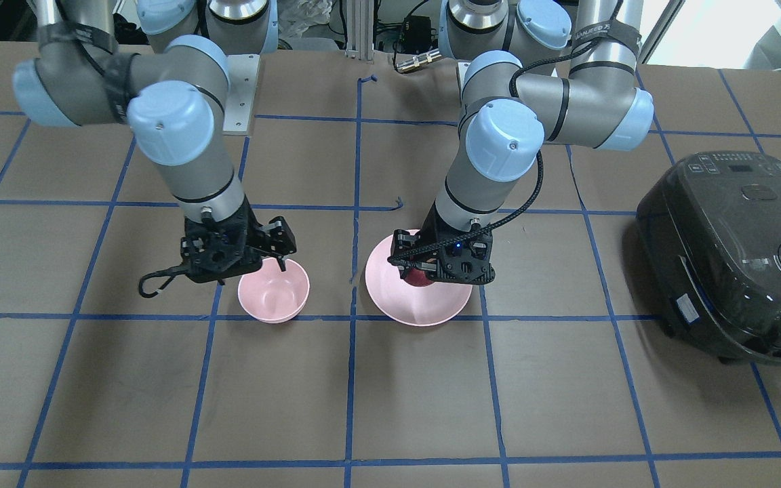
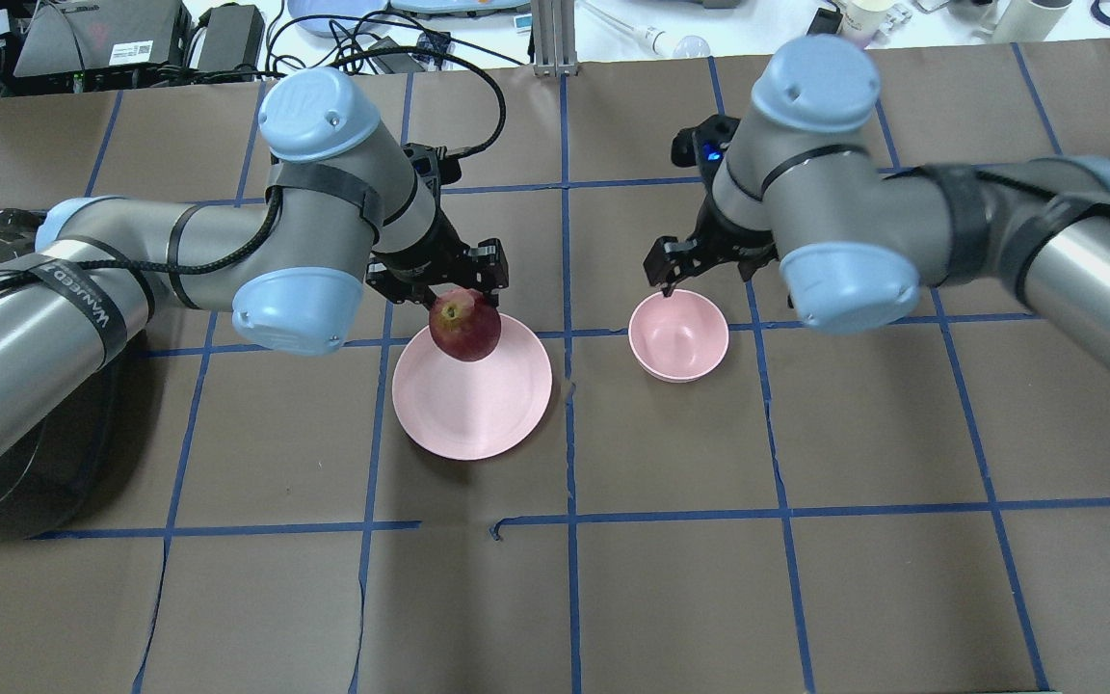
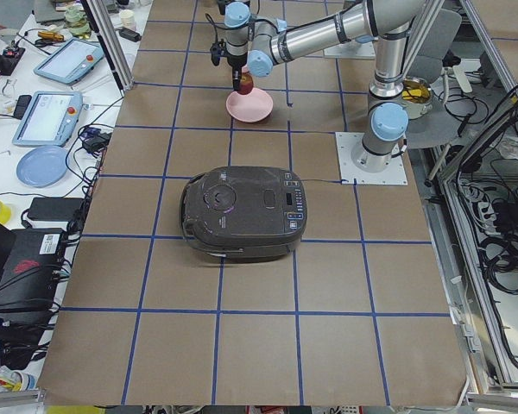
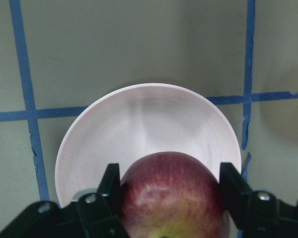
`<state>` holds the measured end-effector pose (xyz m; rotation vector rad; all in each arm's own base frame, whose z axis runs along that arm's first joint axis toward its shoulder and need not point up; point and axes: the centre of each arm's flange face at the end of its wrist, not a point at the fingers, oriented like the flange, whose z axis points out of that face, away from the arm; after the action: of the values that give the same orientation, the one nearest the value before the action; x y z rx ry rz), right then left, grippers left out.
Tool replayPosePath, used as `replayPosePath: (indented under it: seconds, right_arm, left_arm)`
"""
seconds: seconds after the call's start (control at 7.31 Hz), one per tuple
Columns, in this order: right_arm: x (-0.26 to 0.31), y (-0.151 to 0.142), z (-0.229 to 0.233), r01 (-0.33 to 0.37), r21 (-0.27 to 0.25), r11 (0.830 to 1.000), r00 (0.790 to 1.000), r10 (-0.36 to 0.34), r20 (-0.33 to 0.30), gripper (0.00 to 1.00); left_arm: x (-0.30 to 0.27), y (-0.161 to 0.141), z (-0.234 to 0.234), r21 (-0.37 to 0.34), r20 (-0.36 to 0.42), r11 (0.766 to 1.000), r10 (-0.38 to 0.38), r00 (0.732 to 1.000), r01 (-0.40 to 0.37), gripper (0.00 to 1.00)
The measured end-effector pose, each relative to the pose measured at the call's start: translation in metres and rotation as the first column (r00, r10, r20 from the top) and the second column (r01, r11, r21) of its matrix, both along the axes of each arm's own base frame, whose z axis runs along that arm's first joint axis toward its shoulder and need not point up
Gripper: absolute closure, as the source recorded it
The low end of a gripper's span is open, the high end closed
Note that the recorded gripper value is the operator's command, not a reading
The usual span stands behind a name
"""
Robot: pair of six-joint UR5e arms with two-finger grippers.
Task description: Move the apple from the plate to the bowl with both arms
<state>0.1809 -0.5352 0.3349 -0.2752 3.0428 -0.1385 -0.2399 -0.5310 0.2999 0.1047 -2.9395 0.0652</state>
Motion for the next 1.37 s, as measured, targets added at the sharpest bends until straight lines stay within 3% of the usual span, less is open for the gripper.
replayPosePath:
  seconds: [0.27, 0.68, 1.09, 1.37]
  right_arm:
    - [-0.061, -0.021, 0.088, 0.105, 0.043, 0.994, 0.994, -0.104, -0.022, 0.00]
    - [-0.094, 0.019, 0.184, 0.170, 0.076, 0.983, 0.984, -0.165, -0.073, 0.00]
    - [-0.094, 0.031, 0.197, 0.179, 0.068, 0.982, 0.982, -0.173, -0.079, 0.00]
    - [-0.095, 0.031, 0.198, 0.169, 0.063, 0.983, 0.983, -0.164, -0.086, 0.00]
  left_arm:
    - [-0.022, -0.017, 0.016, 0.036, -0.122, 0.988, 0.153, 0.981, -0.150, 1.00]
    - [-0.099, -0.040, 0.018, 0.071, -0.203, 0.944, 0.330, 0.922, -0.322, 1.00]
    - [-0.180, -0.041, -0.010, 0.057, -0.157, 0.910, 0.414, 0.897, -0.411, 1.00]
    - [-0.199, -0.018, -0.042, 0.060, -0.082, 0.908, 0.418, 0.905, -0.414, 1.00]
